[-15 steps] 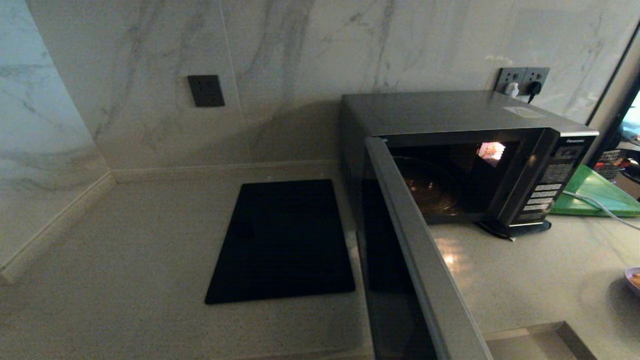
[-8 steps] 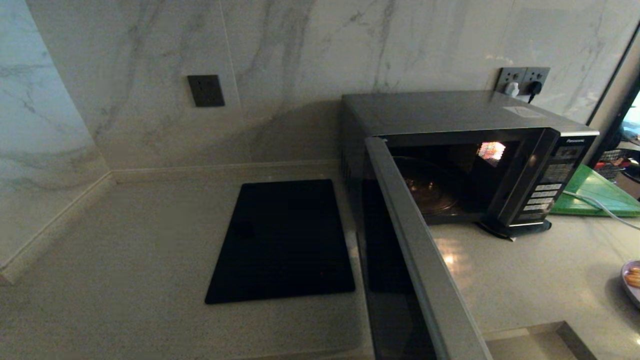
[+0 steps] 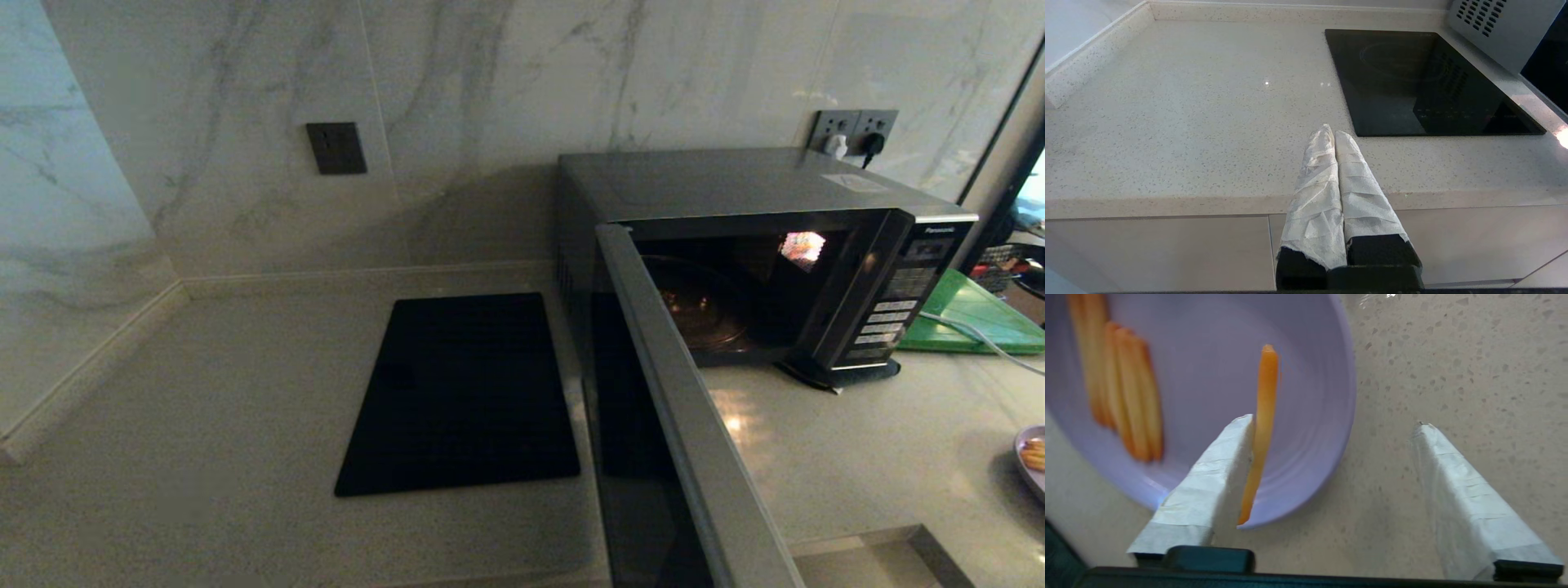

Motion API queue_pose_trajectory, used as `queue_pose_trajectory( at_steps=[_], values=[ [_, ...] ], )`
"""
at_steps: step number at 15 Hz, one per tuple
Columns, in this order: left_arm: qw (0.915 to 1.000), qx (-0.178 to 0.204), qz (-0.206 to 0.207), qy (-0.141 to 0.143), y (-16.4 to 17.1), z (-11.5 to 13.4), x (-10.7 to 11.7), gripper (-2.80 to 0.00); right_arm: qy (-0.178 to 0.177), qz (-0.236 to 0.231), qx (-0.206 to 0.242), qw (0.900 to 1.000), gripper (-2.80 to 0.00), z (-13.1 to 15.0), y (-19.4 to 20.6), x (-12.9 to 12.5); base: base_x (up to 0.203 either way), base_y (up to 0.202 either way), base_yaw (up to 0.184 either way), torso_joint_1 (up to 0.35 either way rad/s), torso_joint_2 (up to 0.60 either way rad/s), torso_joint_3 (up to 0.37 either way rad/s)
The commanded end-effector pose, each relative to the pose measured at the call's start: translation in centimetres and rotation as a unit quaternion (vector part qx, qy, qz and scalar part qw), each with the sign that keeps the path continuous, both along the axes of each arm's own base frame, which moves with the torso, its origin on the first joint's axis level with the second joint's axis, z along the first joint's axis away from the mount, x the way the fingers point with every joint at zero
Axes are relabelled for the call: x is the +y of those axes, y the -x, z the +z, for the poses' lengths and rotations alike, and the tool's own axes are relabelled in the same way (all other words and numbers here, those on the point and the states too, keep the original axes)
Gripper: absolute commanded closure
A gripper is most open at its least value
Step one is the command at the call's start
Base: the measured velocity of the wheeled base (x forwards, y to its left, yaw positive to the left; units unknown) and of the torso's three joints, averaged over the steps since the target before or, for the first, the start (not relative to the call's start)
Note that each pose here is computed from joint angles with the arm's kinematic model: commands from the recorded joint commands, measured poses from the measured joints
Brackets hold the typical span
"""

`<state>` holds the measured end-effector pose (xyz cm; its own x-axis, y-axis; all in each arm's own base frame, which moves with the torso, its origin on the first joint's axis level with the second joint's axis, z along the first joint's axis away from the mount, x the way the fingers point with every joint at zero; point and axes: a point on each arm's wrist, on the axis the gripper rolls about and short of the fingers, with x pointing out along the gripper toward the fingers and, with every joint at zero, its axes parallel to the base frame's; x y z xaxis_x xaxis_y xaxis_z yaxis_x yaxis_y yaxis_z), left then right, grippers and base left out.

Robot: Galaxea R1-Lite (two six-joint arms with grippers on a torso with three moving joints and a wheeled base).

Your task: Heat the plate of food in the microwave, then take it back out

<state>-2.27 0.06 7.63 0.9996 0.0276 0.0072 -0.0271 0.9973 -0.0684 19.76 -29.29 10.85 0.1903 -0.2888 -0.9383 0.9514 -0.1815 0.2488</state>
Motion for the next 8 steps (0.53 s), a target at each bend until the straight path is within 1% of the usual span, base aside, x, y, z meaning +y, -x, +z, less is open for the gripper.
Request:
queue_pose_trajectory(
  at_steps=[1, 3, 5, 6, 8],
  values=[
    [1.0000, 0.000, 0.000, 0.000, -0.01, 0.01, 0.00, 0.00, 0.006, 0.002, -0.012, 1.000, -2.80, 0.96, 0.20, 0.35, 0.000, 0.000, 0.000, 0.000, 0.00, 0.000],
    [1.0000, 0.000, 0.001, 0.000, -0.01, 0.00, 0.00, 0.00, 0.009, 0.008, -0.023, 1.000, -2.80, 1.42, 0.11, 0.37, 0.000, 0.000, 0.000, 0.000, 0.00, 0.000],
    [1.0000, 0.000, 0.001, 0.000, -0.01, 0.01, 0.00, 0.00, 0.012, 0.023, -0.018, 0.999, -2.80, 1.35, -0.08, 0.32, 0.000, 0.000, 0.000, 0.000, 0.00, 0.000],
    [1.0000, 0.001, 0.001, 0.000, -0.01, 0.00, 0.00, 0.00, 0.013, 0.024, -0.010, 1.000, -2.80, 1.06, -0.30, 0.24, 0.000, 0.000, 0.000, 0.000, 0.00, 0.000],
    [1.0000, 0.000, 0.001, 0.000, -0.01, 0.01, 0.00, 0.00, 0.033, 0.009, 0.025, 0.999, -2.80, 0.65, -0.53, -0.17, 0.000, 0.000, 0.000, 0.000, 0.00, 0.000]
  ],
)
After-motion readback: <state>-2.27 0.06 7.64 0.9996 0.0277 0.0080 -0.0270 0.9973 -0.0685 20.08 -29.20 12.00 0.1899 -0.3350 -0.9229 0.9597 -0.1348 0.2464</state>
